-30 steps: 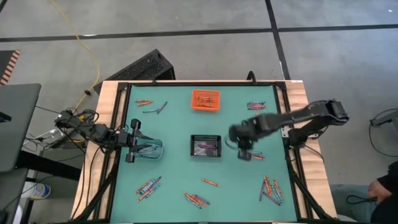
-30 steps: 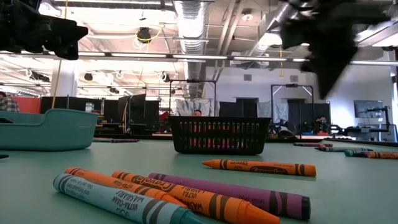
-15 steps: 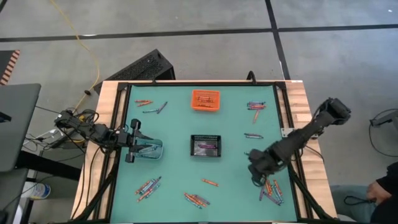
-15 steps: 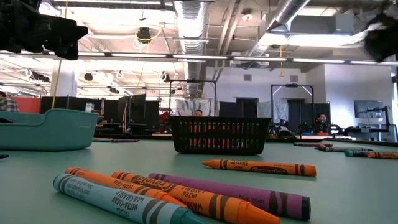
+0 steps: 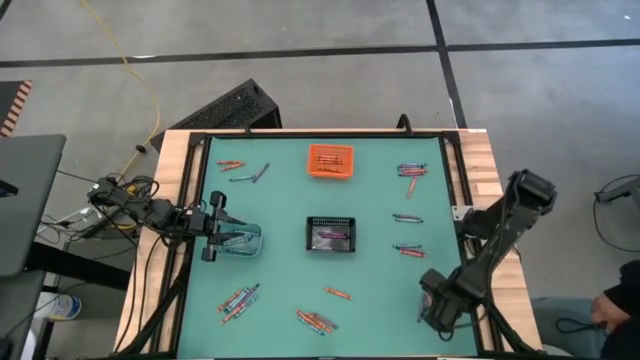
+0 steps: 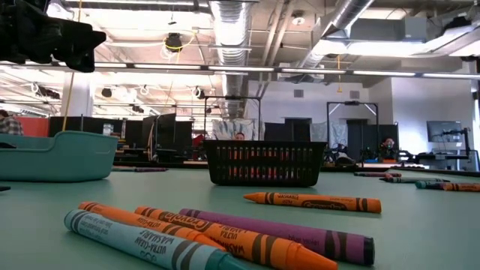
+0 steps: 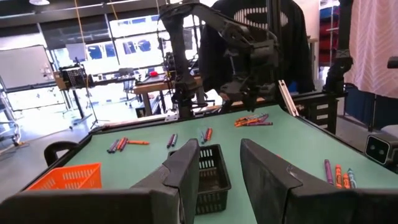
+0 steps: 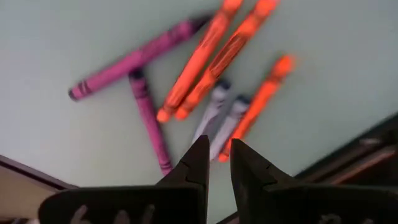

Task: Sort crayons
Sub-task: Put the blue crayon into the light blue bin

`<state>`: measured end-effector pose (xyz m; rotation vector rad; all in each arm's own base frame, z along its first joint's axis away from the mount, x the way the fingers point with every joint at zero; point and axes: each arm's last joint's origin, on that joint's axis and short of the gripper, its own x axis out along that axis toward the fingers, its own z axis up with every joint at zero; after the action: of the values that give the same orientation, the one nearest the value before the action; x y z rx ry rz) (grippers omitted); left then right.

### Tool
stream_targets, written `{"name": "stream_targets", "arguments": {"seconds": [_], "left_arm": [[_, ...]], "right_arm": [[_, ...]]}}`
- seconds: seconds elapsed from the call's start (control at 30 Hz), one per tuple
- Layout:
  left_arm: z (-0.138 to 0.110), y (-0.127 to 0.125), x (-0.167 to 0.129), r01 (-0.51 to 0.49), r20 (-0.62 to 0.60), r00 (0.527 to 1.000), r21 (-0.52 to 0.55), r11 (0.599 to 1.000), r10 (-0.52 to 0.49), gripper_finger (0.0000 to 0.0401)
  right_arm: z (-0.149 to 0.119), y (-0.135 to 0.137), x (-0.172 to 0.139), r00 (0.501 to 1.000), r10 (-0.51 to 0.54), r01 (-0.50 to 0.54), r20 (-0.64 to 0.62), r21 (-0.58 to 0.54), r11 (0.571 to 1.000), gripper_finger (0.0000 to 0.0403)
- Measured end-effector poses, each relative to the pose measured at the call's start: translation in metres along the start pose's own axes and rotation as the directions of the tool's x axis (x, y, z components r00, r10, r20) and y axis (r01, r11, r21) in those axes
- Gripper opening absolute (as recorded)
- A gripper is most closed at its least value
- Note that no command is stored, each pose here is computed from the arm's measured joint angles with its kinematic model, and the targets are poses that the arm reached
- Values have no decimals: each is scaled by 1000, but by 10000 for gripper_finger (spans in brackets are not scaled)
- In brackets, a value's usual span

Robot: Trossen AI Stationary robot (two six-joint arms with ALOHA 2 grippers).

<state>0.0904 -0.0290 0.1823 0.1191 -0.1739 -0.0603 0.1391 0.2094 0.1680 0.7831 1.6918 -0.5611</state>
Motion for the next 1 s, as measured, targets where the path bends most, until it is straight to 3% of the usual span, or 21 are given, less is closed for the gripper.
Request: {"name": "stream_targets", "arguments": {"seconds": [1.0], "left_arm": [[0,0,0,-3,2,1000,-12,1000,3,106]], "right_arm": [[-1,13,25,999,-19,19,-30,-16,1000,54]]}}
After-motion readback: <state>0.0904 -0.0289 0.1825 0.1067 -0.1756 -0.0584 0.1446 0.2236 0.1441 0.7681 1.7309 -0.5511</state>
